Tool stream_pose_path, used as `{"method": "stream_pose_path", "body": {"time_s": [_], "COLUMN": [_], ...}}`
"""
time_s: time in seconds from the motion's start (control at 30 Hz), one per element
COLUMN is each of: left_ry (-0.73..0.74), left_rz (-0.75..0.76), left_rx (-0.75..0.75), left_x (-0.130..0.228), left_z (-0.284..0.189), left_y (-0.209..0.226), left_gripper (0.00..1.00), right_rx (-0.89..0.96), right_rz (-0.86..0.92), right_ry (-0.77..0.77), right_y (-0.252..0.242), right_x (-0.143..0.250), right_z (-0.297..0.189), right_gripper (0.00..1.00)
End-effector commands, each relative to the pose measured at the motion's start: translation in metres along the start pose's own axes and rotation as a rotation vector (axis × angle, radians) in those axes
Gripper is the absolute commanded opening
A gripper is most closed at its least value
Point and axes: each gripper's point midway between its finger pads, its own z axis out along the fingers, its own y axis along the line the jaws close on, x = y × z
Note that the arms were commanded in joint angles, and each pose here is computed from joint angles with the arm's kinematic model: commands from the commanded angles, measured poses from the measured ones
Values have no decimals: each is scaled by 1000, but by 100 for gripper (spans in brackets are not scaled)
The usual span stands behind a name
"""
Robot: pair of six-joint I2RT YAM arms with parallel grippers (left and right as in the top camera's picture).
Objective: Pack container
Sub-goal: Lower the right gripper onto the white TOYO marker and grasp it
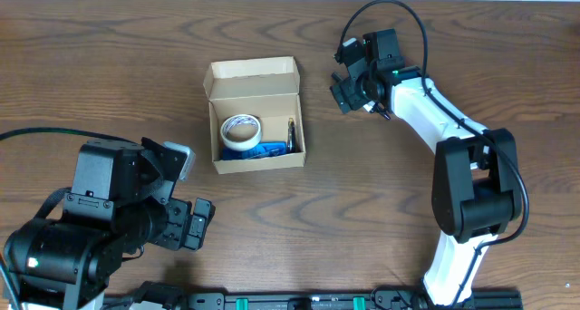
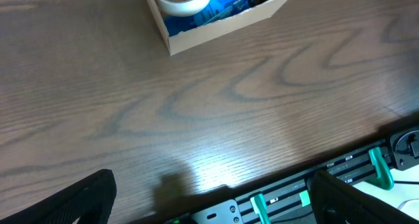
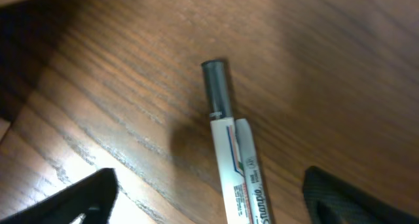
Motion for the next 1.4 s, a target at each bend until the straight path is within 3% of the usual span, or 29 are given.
{"method": "stream_pose_path", "body": {"time_s": [0.0,0.97,1.07,1.3,1.37], "left_ry": [-14,-14,-14,-14,-14], "left_rz": [19,19,19,19,19], "left_rx": [5,5,5,5,5], "left_x": [-2,-2,-2,-2,-2], "left_z": [-4,-4,-4,-4,-4], "left_y": [-2,-2,-2,-2,-2], "left_gripper": [95,95,95,95,95], "right_rx": [-48,-146,-145,-119,-111], "right_rz": [27,40,39,32,29], "right_ry": [22,71,70,68,72], "right_y": [6,23,23,19,17], "right_x": [10,30,30,29,30], "right_z": [9,33,33,34,34], "right_gripper": [99,94,86,57,53]}}
